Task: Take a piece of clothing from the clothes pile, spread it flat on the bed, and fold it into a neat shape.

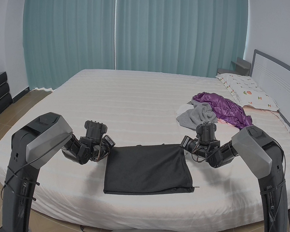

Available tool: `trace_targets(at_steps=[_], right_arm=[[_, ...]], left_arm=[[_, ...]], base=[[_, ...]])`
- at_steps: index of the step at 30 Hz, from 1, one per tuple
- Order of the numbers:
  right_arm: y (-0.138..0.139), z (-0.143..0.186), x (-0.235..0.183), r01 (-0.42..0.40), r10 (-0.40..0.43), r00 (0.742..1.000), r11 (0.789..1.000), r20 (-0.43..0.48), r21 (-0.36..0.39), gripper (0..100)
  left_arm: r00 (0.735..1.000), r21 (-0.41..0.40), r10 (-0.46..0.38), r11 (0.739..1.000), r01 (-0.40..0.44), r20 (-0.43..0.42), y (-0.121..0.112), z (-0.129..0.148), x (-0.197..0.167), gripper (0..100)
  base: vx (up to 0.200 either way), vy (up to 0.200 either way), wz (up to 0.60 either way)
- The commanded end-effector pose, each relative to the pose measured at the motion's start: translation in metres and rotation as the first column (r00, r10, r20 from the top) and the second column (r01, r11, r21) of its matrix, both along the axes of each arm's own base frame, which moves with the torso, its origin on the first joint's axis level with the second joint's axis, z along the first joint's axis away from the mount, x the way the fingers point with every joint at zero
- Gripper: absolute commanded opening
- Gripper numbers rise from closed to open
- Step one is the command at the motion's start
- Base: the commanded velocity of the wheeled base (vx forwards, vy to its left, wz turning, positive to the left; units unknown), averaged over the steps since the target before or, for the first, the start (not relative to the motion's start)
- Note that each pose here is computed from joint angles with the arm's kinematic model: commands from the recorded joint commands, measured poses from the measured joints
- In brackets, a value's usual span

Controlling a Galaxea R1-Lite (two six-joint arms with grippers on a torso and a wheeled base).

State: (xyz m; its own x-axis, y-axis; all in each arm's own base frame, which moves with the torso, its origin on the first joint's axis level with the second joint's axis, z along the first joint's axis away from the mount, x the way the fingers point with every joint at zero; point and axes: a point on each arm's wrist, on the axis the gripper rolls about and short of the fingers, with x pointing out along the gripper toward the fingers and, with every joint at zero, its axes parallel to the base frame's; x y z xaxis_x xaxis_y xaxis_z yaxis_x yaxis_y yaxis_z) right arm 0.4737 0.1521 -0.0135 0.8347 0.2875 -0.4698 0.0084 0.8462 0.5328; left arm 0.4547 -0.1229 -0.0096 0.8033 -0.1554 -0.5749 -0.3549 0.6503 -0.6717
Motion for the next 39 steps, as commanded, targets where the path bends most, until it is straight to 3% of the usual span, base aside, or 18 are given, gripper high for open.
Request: trace_targets(at_steps=[1, 10, 11, 17, 19, 26, 31, 35, 39], right_arm=[[0.002, -0.006, 0.005, 0.008, -0.008, 1.000, 1.000, 0.006, -0.003, 0], [0.003, -0.014, 0.009, 0.034, -0.034, 0.999, 0.999, 0.006, -0.027, 0], [0.003, -0.013, 0.008, 0.033, -0.033, 0.999, 0.999, 0.009, -0.024, 100], [0.000, 0.009, -0.004, 0.036, -0.036, 0.999, 0.999, 0.003, 0.010, 100], [-0.003, 0.027, -0.018, 0.030, -0.029, 0.999, 0.998, -0.019, 0.052, 100], [-0.030, 0.049, -0.071, -0.094, 0.107, 0.990, 0.986, -0.088, 0.140, 100], [-0.056, 0.039, -0.133, -0.260, 0.290, 0.952, 0.935, -0.096, 0.243, 100], [-0.065, 0.024, -0.156, -0.347, 0.371, 0.927, 0.905, -0.056, 0.245, 100], [-0.062, 0.011, -0.164, -0.384, 0.407, 0.912, 0.888, -0.048, 0.252, 100]], left_arm=[[1.000, 0.000, 0.003, 1.000, -0.003, -0.001, 0.001, -0.001, 0.000, 0], [1.000, 0.000, -0.001, 1.000, 0.001, -0.006, -0.001, -0.001, -0.001, 0], [1.000, 0.000, -0.001, 1.000, 0.001, -0.006, -0.001, -0.001, -0.001, 100], [1.000, -0.002, 0.004, 1.000, -0.004, -0.013, 0.002, 0.001, -0.004, 100], [1.000, -0.015, 0.019, 1.000, -0.019, -0.015, 0.005, 0.009, -0.009, 100], [0.997, -0.059, 0.057, 0.996, -0.060, -0.048, 0.022, 0.035, -0.039, 100], [0.988, -0.148, 0.089, 0.983, -0.108, -0.125, 0.035, 0.046, -0.083, 100], [0.983, -0.234, 0.081, 0.965, -0.118, -0.162, 0.042, 0.045, -0.107, 100], [0.987, -0.248, 0.103, 0.960, -0.132, -0.126, 0.054, 0.044, -0.117, 100]], base=[[0.000, 0.000, 0.00], [0.000, 0.000, 0.00], [0.000, 0.000, 0.00], [0.000, 0.000, 0.00], [0.000, 0.000, 0.00], [0.000, 0.000, 0.00], [0.000, 0.000, 0.00], [0.000, 0.000, 0.00], [0.000, 0.000, 0.00]])
